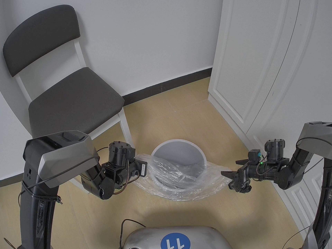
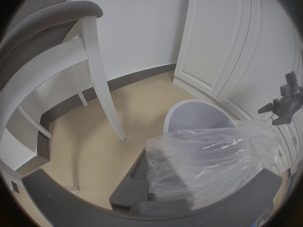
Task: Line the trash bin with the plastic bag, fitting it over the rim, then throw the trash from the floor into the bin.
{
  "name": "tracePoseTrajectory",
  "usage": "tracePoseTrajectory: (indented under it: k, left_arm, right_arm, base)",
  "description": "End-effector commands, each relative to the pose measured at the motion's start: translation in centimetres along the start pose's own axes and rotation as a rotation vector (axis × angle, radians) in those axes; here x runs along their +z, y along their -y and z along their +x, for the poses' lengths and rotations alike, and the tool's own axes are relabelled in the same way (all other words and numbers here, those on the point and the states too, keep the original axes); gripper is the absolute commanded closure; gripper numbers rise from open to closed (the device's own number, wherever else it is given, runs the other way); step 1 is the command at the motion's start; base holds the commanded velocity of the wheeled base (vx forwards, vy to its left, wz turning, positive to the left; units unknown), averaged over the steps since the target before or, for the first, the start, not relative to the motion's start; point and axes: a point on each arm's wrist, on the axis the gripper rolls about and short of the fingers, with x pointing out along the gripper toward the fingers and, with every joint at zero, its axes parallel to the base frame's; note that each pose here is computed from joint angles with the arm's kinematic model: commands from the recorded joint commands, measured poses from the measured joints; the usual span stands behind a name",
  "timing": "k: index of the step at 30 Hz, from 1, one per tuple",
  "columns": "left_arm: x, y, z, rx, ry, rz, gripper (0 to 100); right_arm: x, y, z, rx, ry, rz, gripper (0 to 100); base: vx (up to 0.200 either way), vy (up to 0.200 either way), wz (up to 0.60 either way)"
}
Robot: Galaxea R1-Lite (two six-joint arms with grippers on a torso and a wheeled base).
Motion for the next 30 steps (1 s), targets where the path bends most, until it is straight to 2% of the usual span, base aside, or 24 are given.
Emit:
tracePoseTrajectory:
  k: [1,2,3,6,7,9,12,20,21,30]
  left_arm:
    - [-0.6,0.1,0.3,0.002,-0.015,0.003,100]
    - [-0.7,0.1,0.4,0.002,-0.017,0.003,100]
    - [-1.0,0.1,0.5,0.003,-0.026,0.004,100]
    - [-1.6,0.0,0.8,0.008,-0.038,0.008,100]
    - [-1.6,0.0,0.8,0.008,-0.038,0.008,100]
    - [-1.7,0.0,0.8,0.008,-0.046,0.01,100]
    - [-1.9,0.0,0.9,0.007,-0.055,0.011,100]
    - [-2.1,0.0,0.8,0.008,-0.065,0.011,100]
    - [-2.0,0.0,0.6,0.006,-0.067,0.013,0]
    - [-2.1,-0.6,0.2,0.011,-0.072,0.013,0]
  right_arm:
    - [3.9,-4.7,-1.3,0.031,0.108,0.023,0]
    - [4.1,-5.0,-1.3,0.026,0.113,0.028,0]
    - [5.0,-6.9,-0.9,-0.027,0.13,0.041,0]
    - [5.6,-8.9,0.3,-0.159,0.139,0.037,0]
    - [5.6,-8.9,0.3,-0.159,0.139,0.037,0]
    - [5.3,-10.8,1.5,-0.219,0.128,0.017,0]
    - [4.6,-12.6,2.0,-0.207,0.106,-0.005,0]
    - [3.4,-14.7,2.1,-0.17,0.065,-0.035,0]
    - [2.9,-15.1,2.3,-0.165,0.047,-0.042,0]
    - [1.4,-15.3,3.3,-0.2,0.011,-0.092,0]
  base:
    - [0.0,0.0,0.0]
    - [0.0,0.0,0.0]
    - [0.0,0.0,0.0]
    - [0.0,0.0,0.0]
    - [0.0,0.0,0.0]
    - [0.0,0.0,0.0]
    - [0.0,0.0,0.0]
    - [0.0,0.0,0.0]
    - [0.0,0.0,0.0]
    - [0.0,0.0,0.0]
